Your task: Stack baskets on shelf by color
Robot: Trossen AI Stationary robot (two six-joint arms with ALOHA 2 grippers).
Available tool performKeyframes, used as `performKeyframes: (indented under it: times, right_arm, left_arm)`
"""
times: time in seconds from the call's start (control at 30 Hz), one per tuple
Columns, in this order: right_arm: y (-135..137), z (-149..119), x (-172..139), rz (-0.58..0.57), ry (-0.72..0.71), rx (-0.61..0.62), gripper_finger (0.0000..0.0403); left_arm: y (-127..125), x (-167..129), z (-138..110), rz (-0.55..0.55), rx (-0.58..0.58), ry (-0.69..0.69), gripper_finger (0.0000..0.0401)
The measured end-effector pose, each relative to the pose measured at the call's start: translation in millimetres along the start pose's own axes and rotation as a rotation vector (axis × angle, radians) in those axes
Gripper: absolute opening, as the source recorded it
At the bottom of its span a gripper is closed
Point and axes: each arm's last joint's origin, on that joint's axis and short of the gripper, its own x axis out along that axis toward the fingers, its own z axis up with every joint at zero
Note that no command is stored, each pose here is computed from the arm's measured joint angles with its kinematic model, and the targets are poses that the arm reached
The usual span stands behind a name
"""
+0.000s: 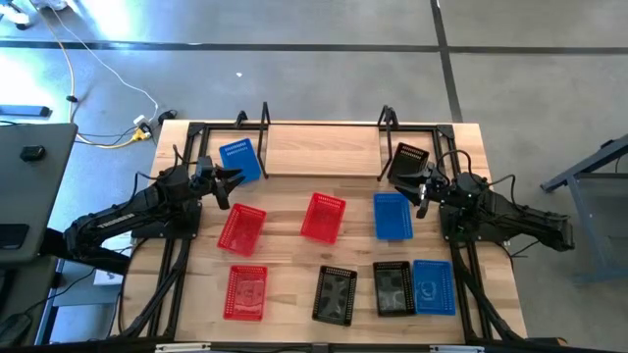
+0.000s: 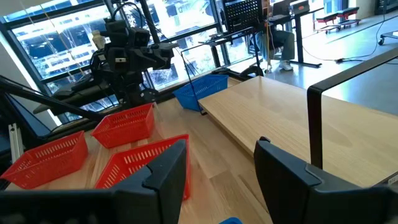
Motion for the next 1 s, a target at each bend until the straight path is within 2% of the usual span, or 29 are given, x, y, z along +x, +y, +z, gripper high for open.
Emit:
performKeyframes:
  times: [0.23,0.37,0.57,0.7,1.0]
  right_arm:
    - [0,0,0,-0.001,0.0,0.0,0.0171]
    - [0,0,0,-0.001,0.001,0.0,0.0171]
    - [0,0,0,0.0,0.0,0.0,0.0171]
    - [0,0,0,-0.001,0.0,0.0,0.0171]
    - [0,0,0,-0.001,0.0,0.0,0.0171]
  left_arm:
    - [0,0,0,0.0,-0.001,0.0,0.0135]
    - [0,0,0,0.0,-0.012,0.0,0.0152]
    - [0,0,0,0.001,-0.167,0.0,0.0189]
    - [-1,0,3,-0.014,-0.236,-0.025,0.0195]
    - [-14,-6,27,-0.262,-0.291,-0.16,0.0183]
